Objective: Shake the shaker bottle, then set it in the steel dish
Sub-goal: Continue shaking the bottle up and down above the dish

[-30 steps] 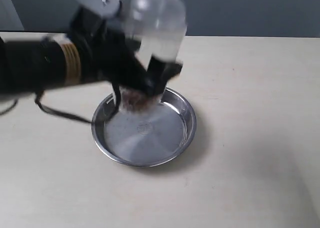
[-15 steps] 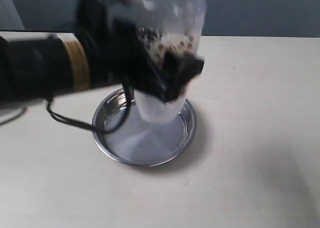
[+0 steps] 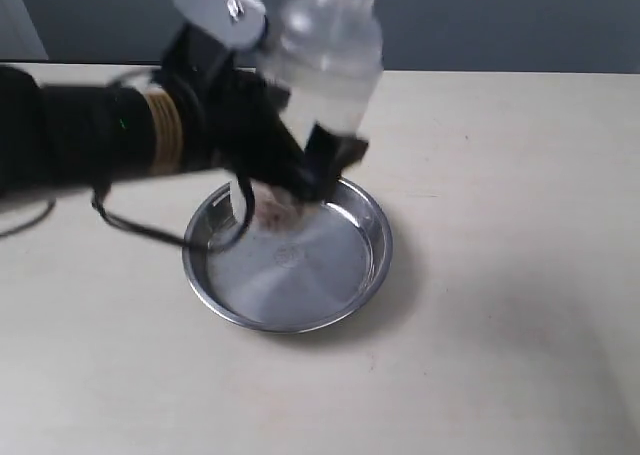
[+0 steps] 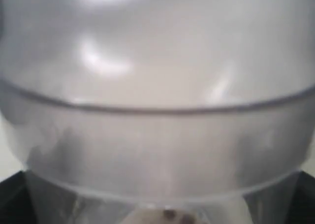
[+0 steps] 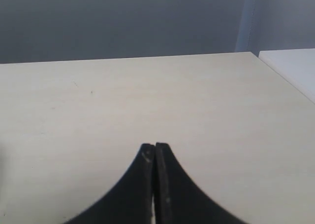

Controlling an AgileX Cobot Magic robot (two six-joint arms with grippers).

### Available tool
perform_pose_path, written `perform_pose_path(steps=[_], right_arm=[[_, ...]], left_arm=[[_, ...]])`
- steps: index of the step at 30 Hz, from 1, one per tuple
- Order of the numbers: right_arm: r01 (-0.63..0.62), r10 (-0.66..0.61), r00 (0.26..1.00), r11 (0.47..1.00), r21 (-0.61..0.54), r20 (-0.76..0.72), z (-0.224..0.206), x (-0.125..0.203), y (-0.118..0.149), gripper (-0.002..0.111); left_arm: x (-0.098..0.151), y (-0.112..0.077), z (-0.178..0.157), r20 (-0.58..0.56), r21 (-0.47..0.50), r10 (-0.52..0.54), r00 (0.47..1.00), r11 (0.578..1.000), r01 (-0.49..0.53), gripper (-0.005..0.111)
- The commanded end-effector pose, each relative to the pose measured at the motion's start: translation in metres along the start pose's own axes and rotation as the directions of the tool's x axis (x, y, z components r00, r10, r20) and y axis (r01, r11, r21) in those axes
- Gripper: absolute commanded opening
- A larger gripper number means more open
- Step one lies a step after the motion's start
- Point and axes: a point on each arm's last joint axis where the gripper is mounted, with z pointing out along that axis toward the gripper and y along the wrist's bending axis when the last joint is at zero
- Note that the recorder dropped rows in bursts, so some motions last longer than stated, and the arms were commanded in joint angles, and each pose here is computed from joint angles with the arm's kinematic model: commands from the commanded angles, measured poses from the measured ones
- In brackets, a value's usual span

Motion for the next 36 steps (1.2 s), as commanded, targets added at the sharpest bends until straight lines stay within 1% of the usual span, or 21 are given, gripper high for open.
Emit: perform_pose_path(steps=[1,5,7,9,11,12,13,16,17,19,22,23,25,27,28,30,31,32,33,34,36], right_arm=[[0.001,-0.001,1.000,1.000,0.004,0.017,0.000,-0.001,0.000,-0.001],[0.001,-0.001,1.000,1.000,0.004,0.017,0.000,-0.001,0.000,-0.001],[0.001,-0.001,1.000,1.000,0.004,0.017,0.000,-0.001,0.000,-0.001],[0.001,-0.001,1.000,1.000,0.004,0.017,0.000,-0.001,0.000,-0.001],[0.001,-0.001,1.000,1.000,0.004,0.017,0.000,-0.001,0.000,-0.001],[0.001,-0.001,1.000,1.000,0.004,0.017,0.000,-0.001,0.000,-0.001],[0.001,-0.001,1.000,1.000,0.004,0.017,0.000,-0.001,0.000,-0.001],[0.001,-0.001,1.000,1.000,0.004,0.017,0.000,-0.001,0.000,-0.001],[0.001,-0.001,1.000,1.000,0.004,0.017,0.000,-0.001,0.000,-0.001],[0.001,-0.001,1.000,1.000,0.004,0.017,0.000,-0.001,0.000,-0.001],[0.001,-0.001,1.000,1.000,0.004,0.017,0.000,-0.001,0.000,-0.001],[0.001,-0.001,1.000,1.000,0.004,0.017,0.000,-0.001,0.000,-0.001],[0.001,-0.001,1.000,1.000,0.004,0.017,0.000,-0.001,0.000,-0.001],[0.001,-0.001,1.000,1.000,0.004,0.017,0.000,-0.001,0.000,-0.001],[0.001,-0.001,1.000,1.000,0.004,0.017,0.000,-0.001,0.000,-0.001],[0.001,-0.001,1.000,1.000,0.004,0.017,0.000,-0.001,0.000,-0.001],[0.001,-0.001,1.000,1.000,0.004,0.017,0.000,-0.001,0.000,-0.001],[0.001,-0.001,1.000,1.000,0.004,0.017,0.000,-0.001,0.000,-0.001],[0.001,-0.001,1.000,1.000,0.004,0.017,0.000,-0.001,0.000,-0.001],[0.001,-0.001,1.000,1.000,0.004,0.017,0.000,-0.001,0.000,-0.001],[0.001,-0.001,1.000,1.000,0.004,0.017,0.000,-0.001,0.000,-0.001]], left_arm=[[-0.062,0.002,-0.042,0.243,0.001,-0.032,0.969,0.999,0.033,0.000],[0.035,0.003,0.009,-0.078,0.012,-0.106,0.991,0.994,0.108,0.000],[0.024,0.001,0.004,-0.019,0.045,-0.117,0.993,0.992,0.118,0.000],[-0.024,-0.005,-0.021,0.195,0.101,-0.041,0.980,0.995,0.022,0.000],[-0.058,-0.005,-0.042,0.308,0.064,0.030,0.951,0.997,-0.052,0.000],[-0.058,-0.003,-0.041,0.292,0.054,0.006,0.956,0.998,-0.022,0.000],[-0.043,-0.002,-0.033,0.225,0.047,-0.036,0.974,0.999,0.026,0.000],[0.033,0.000,0.006,-0.041,0.042,-0.080,0.996,0.996,0.082,0.000],[0.044,0.001,0.012,-0.084,0.032,-0.120,0.989,0.992,0.123,0.000],[0.022,-0.002,0.002,0.017,0.070,-0.127,0.992,0.990,0.126,0.000],[-0.042,-0.006,-0.033,0.277,0.093,-0.007,0.961,0.995,-0.019,0.000],[-0.046,-0.004,-0.036,0.279,0.077,-0.025,0.960,0.997,0.004,0.000],[-0.018,-0.003,-0.021,0.155,0.062,-0.077,0.985,0.996,0.068,0.000],[0.037,-0.002,0.006,-0.048,0.046,-0.096,0.994,0.994,0.099,0.000],[0.050,-0.002,0.012,-0.094,0.037,-0.131,0.987,0.990,0.135,0.000],[0.049,-0.003,0.012,-0.085,0.043,-0.193,0.978,0.980,0.197,0.000],[0.041,-0.006,0.007,-0.034,0.079,-0.178,0.983,0.980,0.180,0.000],[0.032,-0.008,0.001,0.013,0.110,-0.100,0.995,0.989,0.098,0.000],[0.028,-0.003,-0.002,0.019,0.078,0.002,1.000,0.997,-0.004,0.000],[0.027,0.009,-0.004,-0.024,-0.001,0.038,0.999,0.999,-0.038,0.000],[0.036,0.050,-0.007,-0.144,-0.198,-0.040,0.989,0.980,0.011,0.000]])
